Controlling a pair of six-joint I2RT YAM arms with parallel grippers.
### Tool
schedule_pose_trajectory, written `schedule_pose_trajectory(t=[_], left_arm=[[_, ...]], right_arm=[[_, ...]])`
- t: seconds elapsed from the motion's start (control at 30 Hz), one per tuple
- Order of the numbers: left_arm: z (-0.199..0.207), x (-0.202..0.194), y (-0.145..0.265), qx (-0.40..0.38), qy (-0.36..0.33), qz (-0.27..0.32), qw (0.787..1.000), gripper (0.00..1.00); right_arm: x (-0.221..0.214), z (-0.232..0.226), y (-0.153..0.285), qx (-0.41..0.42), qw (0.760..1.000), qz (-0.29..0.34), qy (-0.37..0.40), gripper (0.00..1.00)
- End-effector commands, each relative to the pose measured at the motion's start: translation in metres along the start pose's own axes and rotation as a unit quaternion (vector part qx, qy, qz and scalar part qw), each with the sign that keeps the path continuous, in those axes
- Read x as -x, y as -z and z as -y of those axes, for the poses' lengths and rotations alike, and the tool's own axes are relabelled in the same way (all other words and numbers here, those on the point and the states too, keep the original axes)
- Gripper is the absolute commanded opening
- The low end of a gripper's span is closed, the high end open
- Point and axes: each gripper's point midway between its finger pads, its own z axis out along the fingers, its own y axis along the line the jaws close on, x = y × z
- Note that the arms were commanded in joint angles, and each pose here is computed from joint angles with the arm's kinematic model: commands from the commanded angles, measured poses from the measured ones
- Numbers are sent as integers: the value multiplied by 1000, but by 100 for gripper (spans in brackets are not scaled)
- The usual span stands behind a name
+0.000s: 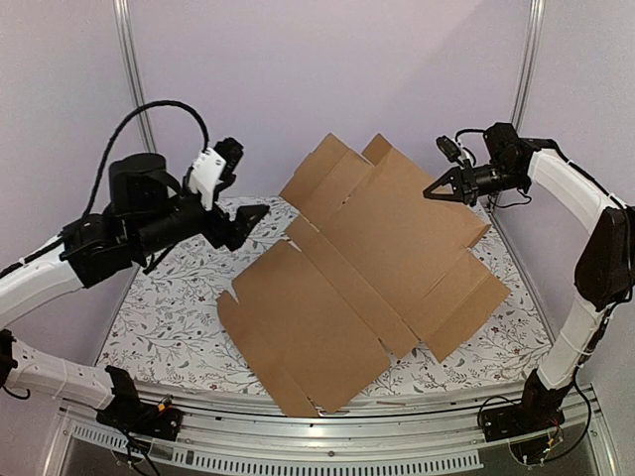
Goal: Fold the paper box
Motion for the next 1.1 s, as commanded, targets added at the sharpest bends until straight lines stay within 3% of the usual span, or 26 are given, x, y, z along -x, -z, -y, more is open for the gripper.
schedule_pose_trajectory(t=[0.0, 0.3, 0.57, 0.87, 1.07], left_arm=[[-38, -25, 27, -50, 76, -32, 995, 89], [-81, -56, 2, -97, 183, -60, 977, 82], [-102, -81, -16, -81, 182, -102, 974, 78], [-137, -64, -8, -82, 222, -64, 969, 76], [-116, -40, -21, -198, 256, -46, 945, 73]], right_arm=[[-18, -27, 4, 9, 998, -30, 59, 0], [-54, -92, -6, 64, 981, -81, 167, 0], [-58, -119, -1, 88, 975, -74, 188, 0], [-48, -156, 13, 128, 971, -55, 196, 0], [-43, -157, 13, 116, 972, -49, 197, 0]])
